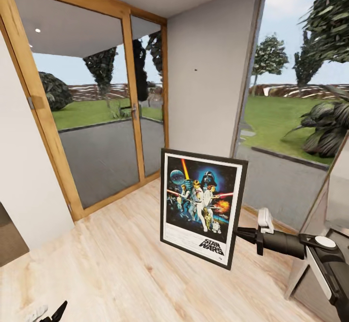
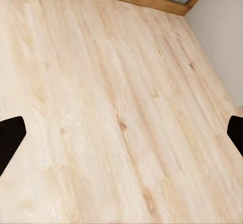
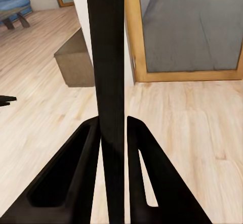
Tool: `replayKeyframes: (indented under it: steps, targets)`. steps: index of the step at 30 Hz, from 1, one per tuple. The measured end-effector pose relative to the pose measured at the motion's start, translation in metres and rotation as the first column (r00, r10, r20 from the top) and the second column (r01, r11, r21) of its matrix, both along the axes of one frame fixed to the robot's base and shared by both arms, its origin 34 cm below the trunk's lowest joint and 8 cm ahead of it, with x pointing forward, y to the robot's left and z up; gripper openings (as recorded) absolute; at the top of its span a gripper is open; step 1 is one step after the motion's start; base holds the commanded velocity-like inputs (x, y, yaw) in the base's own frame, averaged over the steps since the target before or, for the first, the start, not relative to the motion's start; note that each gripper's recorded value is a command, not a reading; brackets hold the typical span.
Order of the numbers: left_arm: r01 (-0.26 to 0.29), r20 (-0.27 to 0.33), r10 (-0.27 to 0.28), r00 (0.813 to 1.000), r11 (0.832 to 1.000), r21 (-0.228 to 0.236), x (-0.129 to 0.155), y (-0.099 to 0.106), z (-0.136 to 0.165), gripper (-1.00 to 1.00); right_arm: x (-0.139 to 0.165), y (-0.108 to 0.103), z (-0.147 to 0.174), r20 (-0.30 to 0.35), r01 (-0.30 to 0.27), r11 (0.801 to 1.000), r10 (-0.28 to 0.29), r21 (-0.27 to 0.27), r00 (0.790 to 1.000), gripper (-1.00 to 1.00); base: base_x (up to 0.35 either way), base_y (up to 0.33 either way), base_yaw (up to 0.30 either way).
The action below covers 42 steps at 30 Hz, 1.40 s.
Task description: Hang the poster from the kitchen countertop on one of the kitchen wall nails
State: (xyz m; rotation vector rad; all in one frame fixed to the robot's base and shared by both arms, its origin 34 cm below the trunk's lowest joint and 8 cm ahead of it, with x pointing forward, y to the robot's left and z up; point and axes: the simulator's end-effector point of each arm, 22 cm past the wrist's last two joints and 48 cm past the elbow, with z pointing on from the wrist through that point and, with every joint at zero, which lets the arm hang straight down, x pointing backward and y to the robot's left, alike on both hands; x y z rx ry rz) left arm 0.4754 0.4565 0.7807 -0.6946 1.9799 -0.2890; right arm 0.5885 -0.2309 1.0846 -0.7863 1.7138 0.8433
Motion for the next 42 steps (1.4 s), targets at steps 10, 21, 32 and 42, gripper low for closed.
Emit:
replayKeyframes:
  steps: [10,21,32,42]
  targets:
    - [0.008,-0.043,-0.007,0.999,1.0,0.029,0.024,-0.06,-0.016,1.0,0.0,0.0,0.0,0.0,0.0,1.0,0.0,0.001,1.0,-1.0,0.261,0.261,0.0]
    - [0.057,-0.125,-0.057,0.99,0.998,-0.005,0.034,-0.08,-0.023,1.0,0.0,0.0,0.0,-0.003,0.0,1.0,0.0,0.002,1.0,-1.0,0.268,0.26,0.0]
    - [0.061,-0.128,-0.06,0.99,0.998,0.004,0.035,-0.072,-0.021,1.0,0.0,0.0,0.0,-0.003,0.0,1.0,0.0,0.002,1.0,-1.0,0.267,0.267,0.0]
    - [0.061,-0.126,-0.06,0.99,0.998,0.007,0.036,-0.072,-0.02,1.0,0.0,0.001,0.007,0.016,-0.004,1.0,0.004,-0.002,1.0,-1.0,0.243,0.263,-0.184]
